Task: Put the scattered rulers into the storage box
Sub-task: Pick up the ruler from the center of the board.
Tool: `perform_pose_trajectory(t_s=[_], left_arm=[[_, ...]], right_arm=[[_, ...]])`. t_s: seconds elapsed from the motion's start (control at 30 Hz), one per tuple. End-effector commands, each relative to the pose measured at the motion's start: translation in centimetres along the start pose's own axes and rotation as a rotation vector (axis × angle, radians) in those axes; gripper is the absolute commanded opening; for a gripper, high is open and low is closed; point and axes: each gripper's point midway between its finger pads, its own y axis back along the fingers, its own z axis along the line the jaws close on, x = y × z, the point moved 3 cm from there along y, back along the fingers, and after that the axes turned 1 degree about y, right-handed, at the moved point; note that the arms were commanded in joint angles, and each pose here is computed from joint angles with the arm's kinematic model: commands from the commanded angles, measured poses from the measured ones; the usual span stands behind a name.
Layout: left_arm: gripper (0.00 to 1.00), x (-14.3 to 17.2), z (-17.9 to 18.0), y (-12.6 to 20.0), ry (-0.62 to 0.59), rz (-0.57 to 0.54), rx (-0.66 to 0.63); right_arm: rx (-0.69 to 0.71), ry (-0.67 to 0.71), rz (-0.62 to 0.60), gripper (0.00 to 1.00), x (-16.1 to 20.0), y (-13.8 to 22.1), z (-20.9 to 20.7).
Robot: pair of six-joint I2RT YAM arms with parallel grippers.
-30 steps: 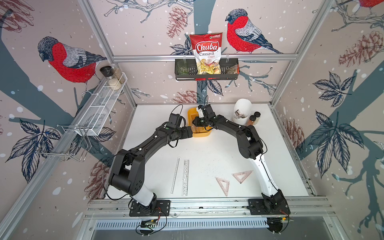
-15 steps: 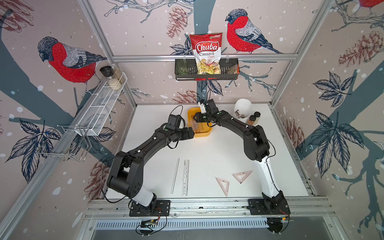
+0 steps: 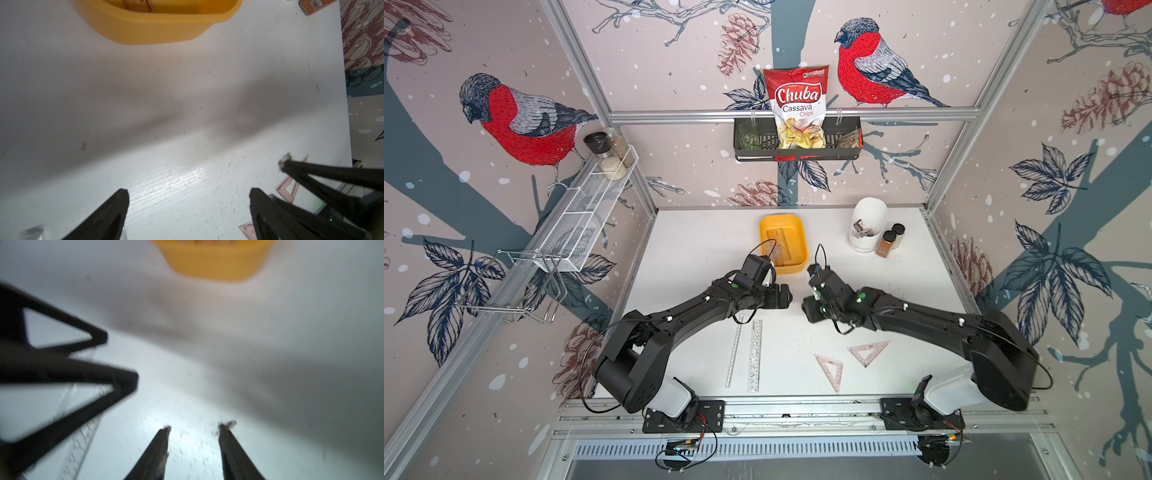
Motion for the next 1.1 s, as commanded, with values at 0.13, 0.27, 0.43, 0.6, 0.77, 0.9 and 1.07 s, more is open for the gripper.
perform_pose_trajectory(t_s=[0.13, 0.27, 0.43, 0.6, 0.77, 0.9, 1.07], left_arm=[[0.87, 3.2, -3.9, -1.8, -0.02, 0.021, 0.047], [0.86, 4.4, -3.7, -2.0, -0.025, 0.041, 0.031], [0.87, 5.1, -3.1, -1.8, -0.022, 0.041, 0.017], [0.87, 5.5, -2.7, -2.3, -0.024, 0.056, 0.008], [0.87, 5.7, -2.3, -2.4, -0.028, 0.059, -0.008], [0.87, 5.8, -1.9, -2.3, -0.03, 0.055, -0.021], [0.87, 5.9, -1.4, -2.3, -0.028, 0.05, -0.037]], right_arm=[[0.122, -0.11, 0.068, 0.46, 8.8, 2.7, -0.4], [0.133, -0.136, 0.09, 0.46, 11.1, 3.2, -0.5], [0.184, -0.191, 0.115, 0.45, 13.0, 3.7, -1.2], [0.162, -0.235, 0.13, 0.44, 14.2, 3.1, -1.4], [0.173, -0.229, 0.142, 0.43, 14.7, 2.0, -1.6], [0.238, -0.202, 0.16, 0.38, 14.7, 0.8, -2.3], [0.307, -0.179, 0.164, 0.3, 14.0, -0.3, -3.2]])
